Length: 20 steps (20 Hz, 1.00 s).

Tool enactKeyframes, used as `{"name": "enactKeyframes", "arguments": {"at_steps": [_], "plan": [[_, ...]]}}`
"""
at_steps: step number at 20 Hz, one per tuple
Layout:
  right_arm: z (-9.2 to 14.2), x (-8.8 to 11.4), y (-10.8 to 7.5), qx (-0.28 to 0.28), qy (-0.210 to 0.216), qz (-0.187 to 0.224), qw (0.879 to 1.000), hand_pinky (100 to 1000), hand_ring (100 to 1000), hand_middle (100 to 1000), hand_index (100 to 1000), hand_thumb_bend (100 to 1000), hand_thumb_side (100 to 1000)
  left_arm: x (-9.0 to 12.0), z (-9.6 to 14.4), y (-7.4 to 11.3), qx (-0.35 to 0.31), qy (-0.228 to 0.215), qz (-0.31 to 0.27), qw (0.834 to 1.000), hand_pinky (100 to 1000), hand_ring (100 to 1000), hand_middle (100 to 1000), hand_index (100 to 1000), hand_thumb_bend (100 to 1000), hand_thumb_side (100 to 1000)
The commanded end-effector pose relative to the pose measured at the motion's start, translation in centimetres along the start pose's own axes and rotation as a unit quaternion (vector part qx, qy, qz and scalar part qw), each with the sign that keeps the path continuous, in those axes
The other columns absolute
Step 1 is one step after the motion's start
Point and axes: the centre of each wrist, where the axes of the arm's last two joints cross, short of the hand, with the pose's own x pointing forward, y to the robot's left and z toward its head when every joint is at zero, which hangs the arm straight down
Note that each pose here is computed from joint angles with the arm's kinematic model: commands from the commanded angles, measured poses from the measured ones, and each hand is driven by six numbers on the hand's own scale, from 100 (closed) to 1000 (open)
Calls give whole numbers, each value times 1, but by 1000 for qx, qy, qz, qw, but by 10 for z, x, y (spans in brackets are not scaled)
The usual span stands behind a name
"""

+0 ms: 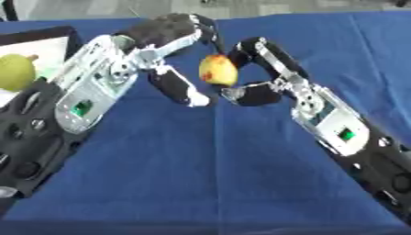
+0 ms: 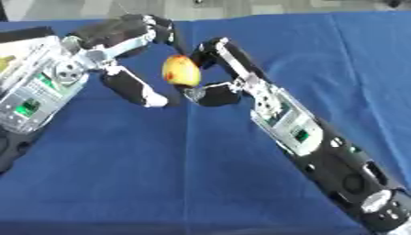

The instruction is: Pick up the objects with one hand, pass them to the other hand, and then place them into the box on the other side of the table.

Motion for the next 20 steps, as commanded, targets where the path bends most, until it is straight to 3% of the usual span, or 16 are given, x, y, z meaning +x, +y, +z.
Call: {"name": "enactKeyframes", "arguments": {"at_steps": [1, 4, 20], "plan": [[-1, 4, -8, -4, -8, 12, 1000, 682, 644, 462, 513, 384, 100, -3, 4, 11, 16, 8, -10, 1000, 767, 772, 749, 752, 478, 260], [-1, 3, -7, -3, -8, 11, 1000, 682, 644, 462, 513, 384, 100, -4, 3, 9, 21, 13, -6, 1000, 765, 769, 745, 747, 411, 262], [-1, 3, -5, 3, -15, 3, 1000, 681, 644, 463, 512, 385, 100, -11, -5, -3, 30, 27, -9, 999, 758, 763, 735, 742, 415, 222]]}}
